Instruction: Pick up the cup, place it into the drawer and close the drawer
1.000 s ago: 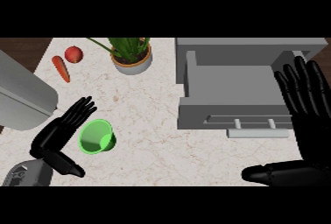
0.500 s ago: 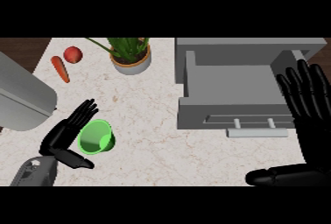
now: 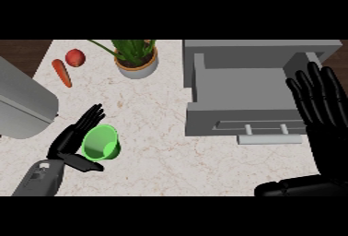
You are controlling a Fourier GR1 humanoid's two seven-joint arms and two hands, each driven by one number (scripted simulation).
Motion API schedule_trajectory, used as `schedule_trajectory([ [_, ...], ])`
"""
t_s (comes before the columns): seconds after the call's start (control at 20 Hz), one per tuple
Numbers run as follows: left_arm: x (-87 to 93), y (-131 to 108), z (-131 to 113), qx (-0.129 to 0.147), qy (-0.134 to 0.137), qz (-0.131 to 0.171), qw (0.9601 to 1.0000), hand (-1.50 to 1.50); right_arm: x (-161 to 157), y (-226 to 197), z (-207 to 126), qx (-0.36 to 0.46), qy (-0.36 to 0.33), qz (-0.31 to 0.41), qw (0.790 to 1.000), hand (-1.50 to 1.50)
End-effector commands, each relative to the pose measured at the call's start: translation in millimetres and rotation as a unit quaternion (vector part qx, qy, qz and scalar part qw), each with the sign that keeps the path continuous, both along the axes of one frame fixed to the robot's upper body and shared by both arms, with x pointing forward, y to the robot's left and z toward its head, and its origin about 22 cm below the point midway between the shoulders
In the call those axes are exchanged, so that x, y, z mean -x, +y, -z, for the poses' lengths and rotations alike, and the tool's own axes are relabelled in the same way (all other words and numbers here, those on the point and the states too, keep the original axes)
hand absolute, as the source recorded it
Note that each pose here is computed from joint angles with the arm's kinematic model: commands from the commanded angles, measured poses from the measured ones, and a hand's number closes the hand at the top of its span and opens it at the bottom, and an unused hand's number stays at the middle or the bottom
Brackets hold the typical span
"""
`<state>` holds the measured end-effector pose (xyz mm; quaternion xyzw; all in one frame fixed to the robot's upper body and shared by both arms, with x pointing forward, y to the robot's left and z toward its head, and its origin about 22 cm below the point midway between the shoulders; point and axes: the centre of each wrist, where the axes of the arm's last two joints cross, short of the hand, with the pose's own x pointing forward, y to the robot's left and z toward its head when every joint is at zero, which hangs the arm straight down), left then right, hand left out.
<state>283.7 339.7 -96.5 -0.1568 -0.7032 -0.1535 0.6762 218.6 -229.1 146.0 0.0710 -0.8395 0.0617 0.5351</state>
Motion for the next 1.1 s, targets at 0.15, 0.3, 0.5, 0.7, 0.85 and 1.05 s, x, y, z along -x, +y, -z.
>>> schedule_trajectory([
  [0.15, -2.9, 0, 6, 0.055, -0.023, 0.05, 0.997, -1.5, -17, 1, 3, -0.004, -0.004, 0.013, 1.0, -1.5],
  [0.3, 14.0, -7, 23, 0.059, -0.014, 0.054, 0.9967, -1.5, 1, -4, -1, -0.006, 0.0, 0.003, 1.0, -1.5],
  [0.5, -1.2, -22, 19, 0.076, -0.012, 0.057, 0.9954, -1.5, -4, 6, 9, -0.002, 0.005, -0.003, 1.0, -1.5],
  [0.7, 6.1, -18, 25, 0.095, -0.009, 0.059, 0.9937, -1.5, -6, 9, 5, -0.007, -0.001, -0.003, 1.0, -1.5],
  [0.85, 6.2, -14, 23, 0.099, -0.01, 0.054, 0.9936, -1.5, 4, -7, -1, -0.001, -0.007, -0.004, 1.0, -1.5],
  [1.05, 4.9, -26, 28, 0.126, 0.016, 0.075, 0.989, -1.5, -5, 0, 5, -0.003, 0.001, 0.005, 1.0, -1.5],
])
